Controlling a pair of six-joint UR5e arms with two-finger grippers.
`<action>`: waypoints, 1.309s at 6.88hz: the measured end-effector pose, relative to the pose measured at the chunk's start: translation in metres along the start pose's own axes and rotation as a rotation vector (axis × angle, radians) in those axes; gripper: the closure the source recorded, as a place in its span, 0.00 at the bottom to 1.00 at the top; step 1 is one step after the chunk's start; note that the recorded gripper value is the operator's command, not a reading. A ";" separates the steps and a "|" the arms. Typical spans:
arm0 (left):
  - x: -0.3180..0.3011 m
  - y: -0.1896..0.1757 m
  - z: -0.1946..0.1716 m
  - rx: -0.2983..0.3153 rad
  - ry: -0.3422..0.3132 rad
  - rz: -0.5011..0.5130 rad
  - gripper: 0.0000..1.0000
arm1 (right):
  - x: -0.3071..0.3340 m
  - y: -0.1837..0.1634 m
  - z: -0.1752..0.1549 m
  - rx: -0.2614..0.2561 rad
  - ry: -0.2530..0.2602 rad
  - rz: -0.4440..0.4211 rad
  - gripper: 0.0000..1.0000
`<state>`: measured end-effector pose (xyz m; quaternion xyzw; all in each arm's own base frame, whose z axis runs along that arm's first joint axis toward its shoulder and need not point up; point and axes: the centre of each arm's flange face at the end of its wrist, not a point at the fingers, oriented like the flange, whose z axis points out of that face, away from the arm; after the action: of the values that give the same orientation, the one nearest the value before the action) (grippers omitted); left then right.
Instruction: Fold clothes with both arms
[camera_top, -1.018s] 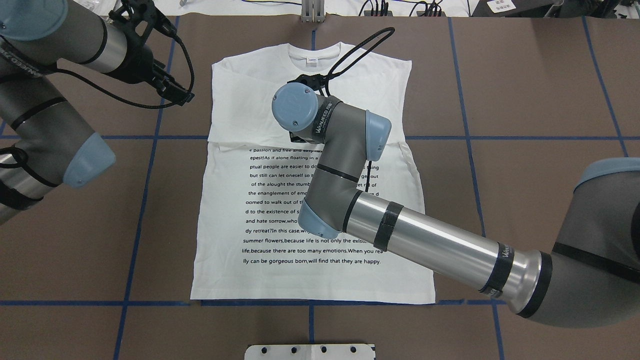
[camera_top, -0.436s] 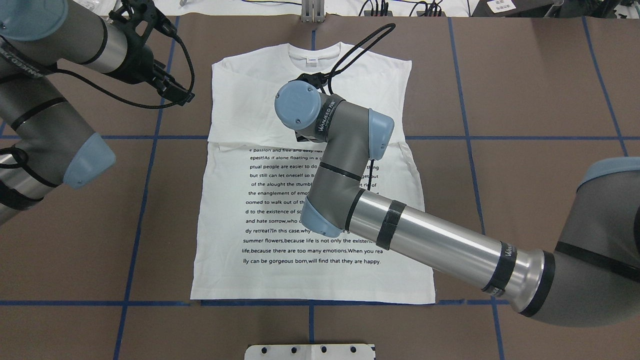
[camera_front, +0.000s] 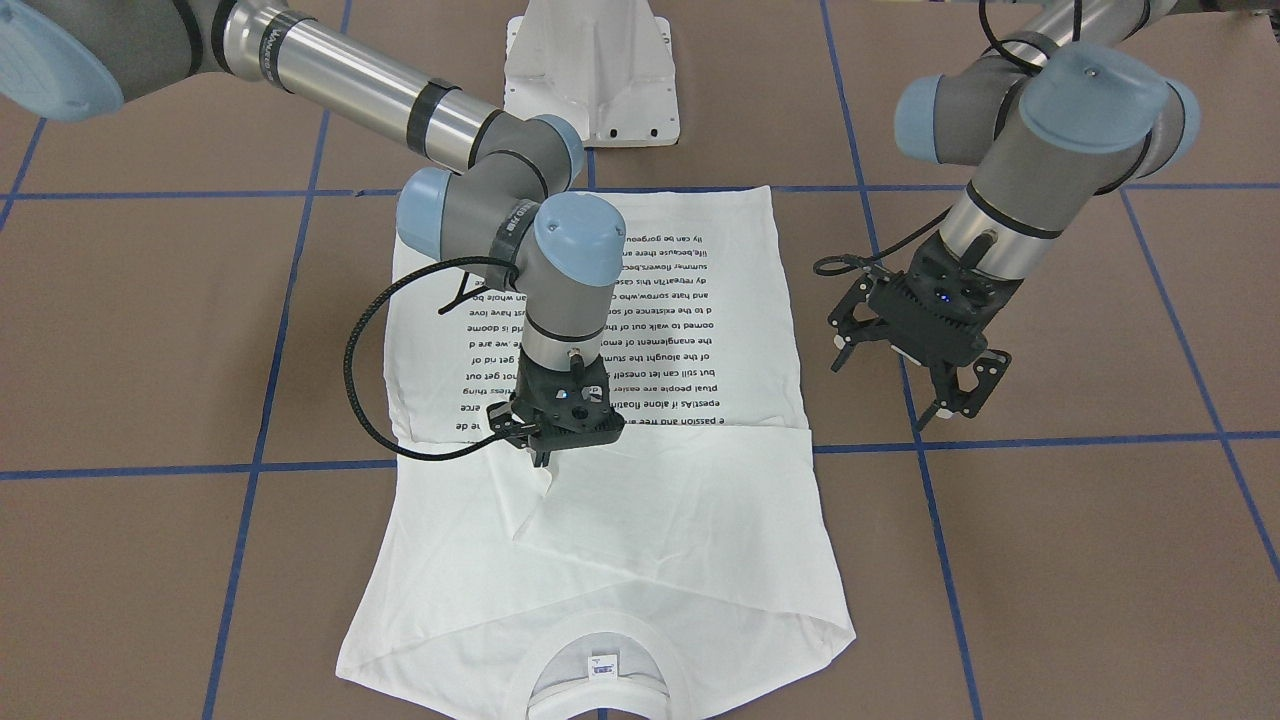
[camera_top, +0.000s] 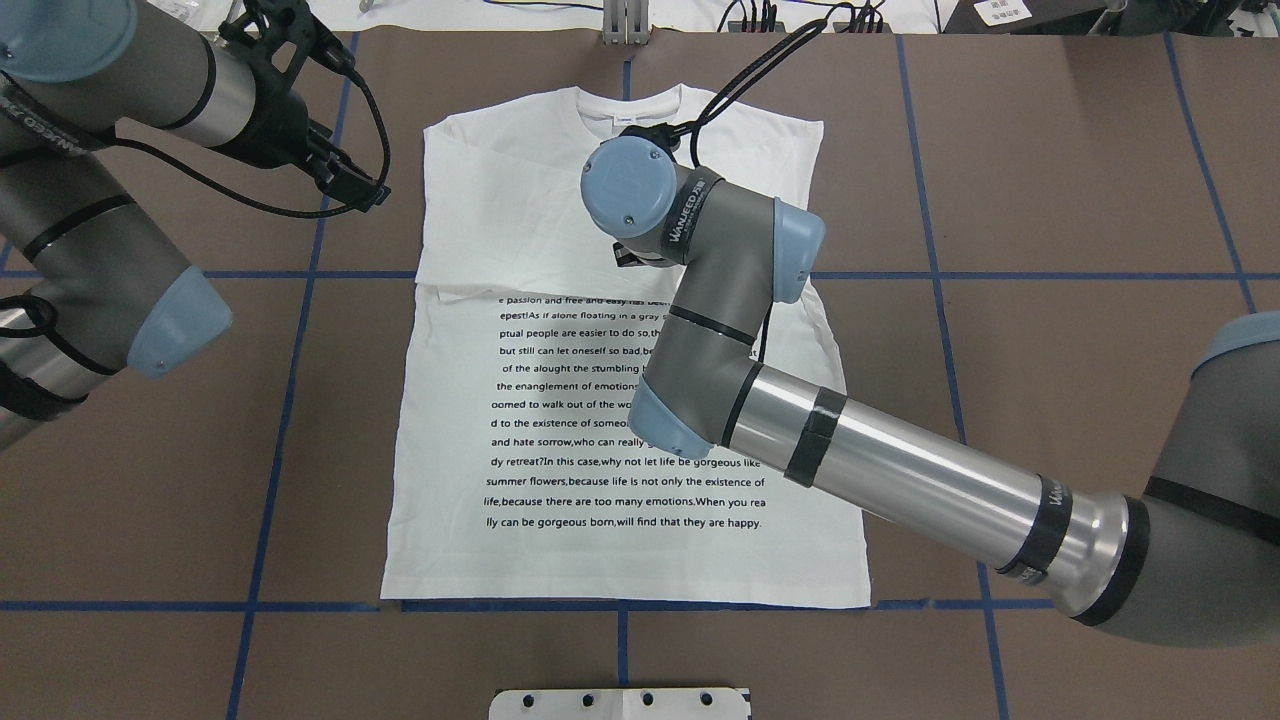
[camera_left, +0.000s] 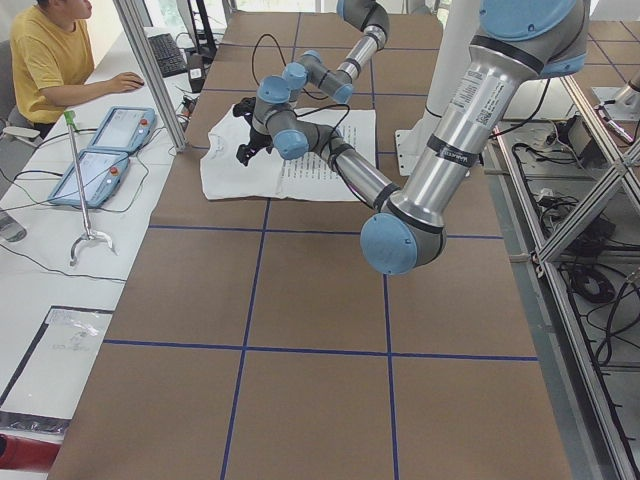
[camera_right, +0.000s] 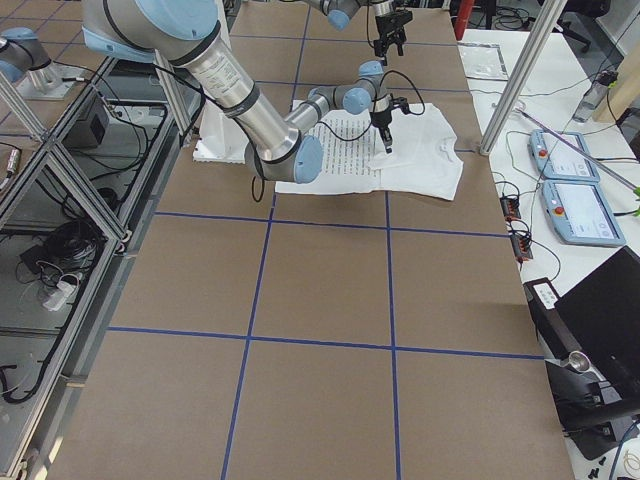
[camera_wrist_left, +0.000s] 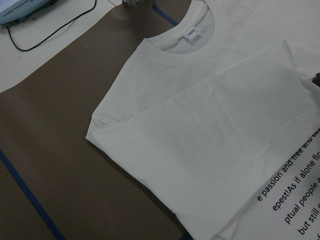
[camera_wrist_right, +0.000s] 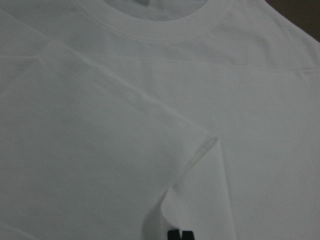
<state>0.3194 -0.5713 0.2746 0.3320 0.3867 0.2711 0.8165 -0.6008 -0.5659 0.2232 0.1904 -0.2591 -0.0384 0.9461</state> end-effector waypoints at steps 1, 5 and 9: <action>0.001 0.000 0.000 0.001 0.001 -0.002 0.00 | 0.028 0.000 0.002 0.009 0.007 -0.024 1.00; 0.004 -0.002 0.000 0.015 0.008 -0.002 0.00 | 0.123 -0.009 0.017 0.011 0.051 -0.103 1.00; 0.005 -0.003 -0.001 0.023 0.011 -0.006 0.00 | 0.150 -0.013 0.028 0.014 0.073 -0.096 0.01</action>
<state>0.3218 -0.5693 0.2701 0.3386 0.3951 0.2659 0.8115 -0.4849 -0.6131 0.3114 0.2103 -0.2153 -0.0748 0.9507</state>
